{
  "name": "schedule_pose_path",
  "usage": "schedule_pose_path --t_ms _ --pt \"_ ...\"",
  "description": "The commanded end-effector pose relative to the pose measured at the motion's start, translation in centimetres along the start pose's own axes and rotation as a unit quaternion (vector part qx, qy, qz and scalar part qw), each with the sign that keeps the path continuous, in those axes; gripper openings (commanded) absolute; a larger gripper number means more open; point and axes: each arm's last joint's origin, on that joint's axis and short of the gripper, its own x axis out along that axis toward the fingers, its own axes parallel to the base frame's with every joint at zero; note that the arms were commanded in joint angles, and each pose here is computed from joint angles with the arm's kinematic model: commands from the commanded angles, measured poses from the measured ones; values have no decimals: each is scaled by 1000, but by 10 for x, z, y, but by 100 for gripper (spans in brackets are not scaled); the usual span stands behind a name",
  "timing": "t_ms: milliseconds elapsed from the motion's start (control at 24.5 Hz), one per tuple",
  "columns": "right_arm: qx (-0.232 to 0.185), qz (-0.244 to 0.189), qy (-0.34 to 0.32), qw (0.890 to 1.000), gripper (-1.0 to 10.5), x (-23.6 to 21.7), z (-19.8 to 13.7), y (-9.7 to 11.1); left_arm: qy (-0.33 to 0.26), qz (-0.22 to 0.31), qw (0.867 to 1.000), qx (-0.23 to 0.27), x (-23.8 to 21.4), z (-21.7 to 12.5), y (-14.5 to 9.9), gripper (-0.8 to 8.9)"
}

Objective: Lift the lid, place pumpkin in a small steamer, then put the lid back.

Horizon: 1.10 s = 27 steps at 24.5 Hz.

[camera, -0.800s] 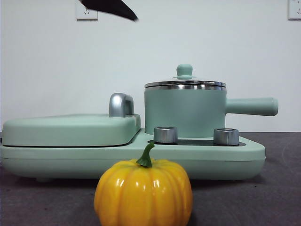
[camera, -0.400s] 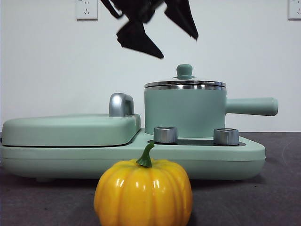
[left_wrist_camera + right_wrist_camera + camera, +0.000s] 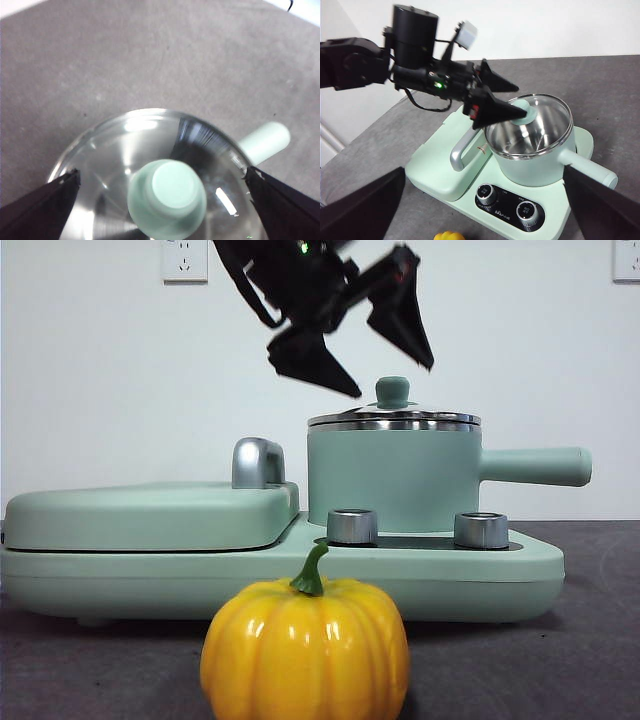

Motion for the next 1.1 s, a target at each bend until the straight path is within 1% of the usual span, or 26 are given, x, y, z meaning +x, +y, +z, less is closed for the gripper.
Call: schedule_pose_path --t_ms 41,204,285,367,489,530,611,693,856,937,1100 --pt "-10 2 -8 1000 505 -2 4 3 2 -4 1000 12 12 1 -1 522" --pt "-10 2 -8 1000 504 -2 4 3 10 -5 1000 10 18 -3 0 518" --pt "-10 2 -8 1000 505 -2 4 3 11 -4 1000 11 18 -3 0 480" --pt "-10 2 -8 1000 505 -2 4 3 11 -4 1000 15 18 -3 0 398" --pt "-10 2 -9 1000 504 -2 4 3 12 -4 1000 19 18 -3 0 344" --pt "-10 2 -9 1000 505 -2 4 3 12 -4 1000 23 18 -4 0 307" --pt "-10 2 -9 1000 504 -2 4 3 13 -4 999 29 18 -4 0 199" --pt "-10 2 -8 1000 504 -2 4 3 13 -4 999 31 18 -4 0 153" --pt "-10 2 -9 1000 504 -2 4 3 12 -4 999 31 18 -4 0 143" --pt "-10 2 -8 1000 505 -2 4 3 13 -4 999 31 18 -4 0 86" --pt "-10 2 -8 1000 504 -2 4 3 12 -4 999 30 14 3 -1 82"
